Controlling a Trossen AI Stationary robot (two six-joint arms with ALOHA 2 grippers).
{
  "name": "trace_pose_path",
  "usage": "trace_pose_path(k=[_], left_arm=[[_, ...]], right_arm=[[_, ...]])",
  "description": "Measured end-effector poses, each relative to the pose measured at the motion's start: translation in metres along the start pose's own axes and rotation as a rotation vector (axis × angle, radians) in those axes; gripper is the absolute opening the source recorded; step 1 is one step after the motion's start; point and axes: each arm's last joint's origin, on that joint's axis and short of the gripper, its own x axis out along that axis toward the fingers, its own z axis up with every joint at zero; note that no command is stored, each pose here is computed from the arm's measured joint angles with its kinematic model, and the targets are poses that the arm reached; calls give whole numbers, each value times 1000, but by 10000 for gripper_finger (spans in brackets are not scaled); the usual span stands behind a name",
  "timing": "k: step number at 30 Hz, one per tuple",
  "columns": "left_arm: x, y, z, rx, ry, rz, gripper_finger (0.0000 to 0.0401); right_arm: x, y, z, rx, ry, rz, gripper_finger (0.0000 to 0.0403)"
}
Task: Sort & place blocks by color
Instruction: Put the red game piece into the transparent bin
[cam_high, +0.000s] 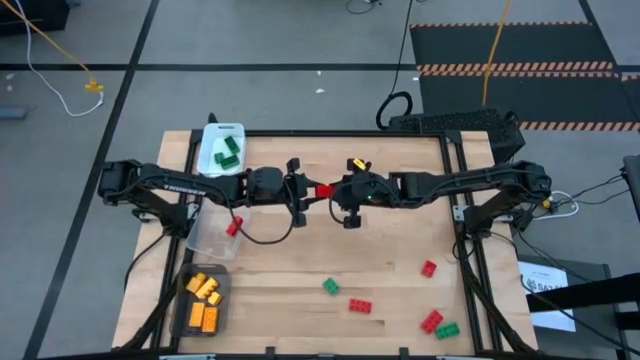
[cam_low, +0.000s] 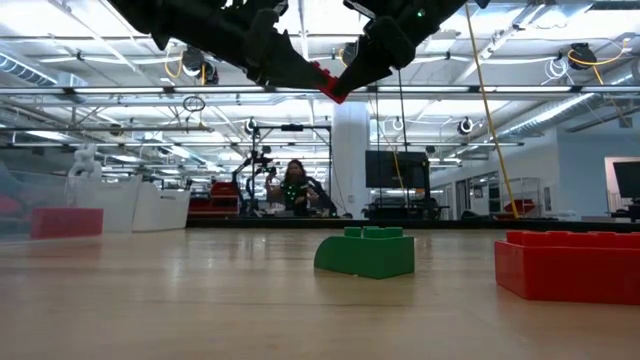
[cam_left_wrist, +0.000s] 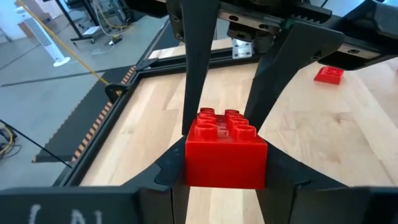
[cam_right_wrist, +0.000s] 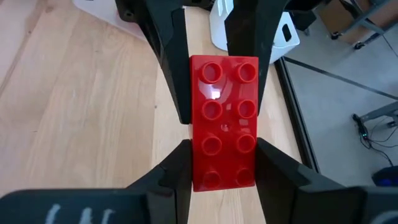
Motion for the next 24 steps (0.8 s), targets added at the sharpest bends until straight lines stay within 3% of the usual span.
trace_pose_path(k=[9,17,24], left_arm=[[0,0,0,0,0,11,134],[-1,2,1,-2,8,38,134],[-20,9,-4,-9,163,189,134]], right_arm=[[0,0,1,33,-12,-3,156],[0,-1,-2,77,37,-64,161],[-2,2,-17,90,189,-73,185]])
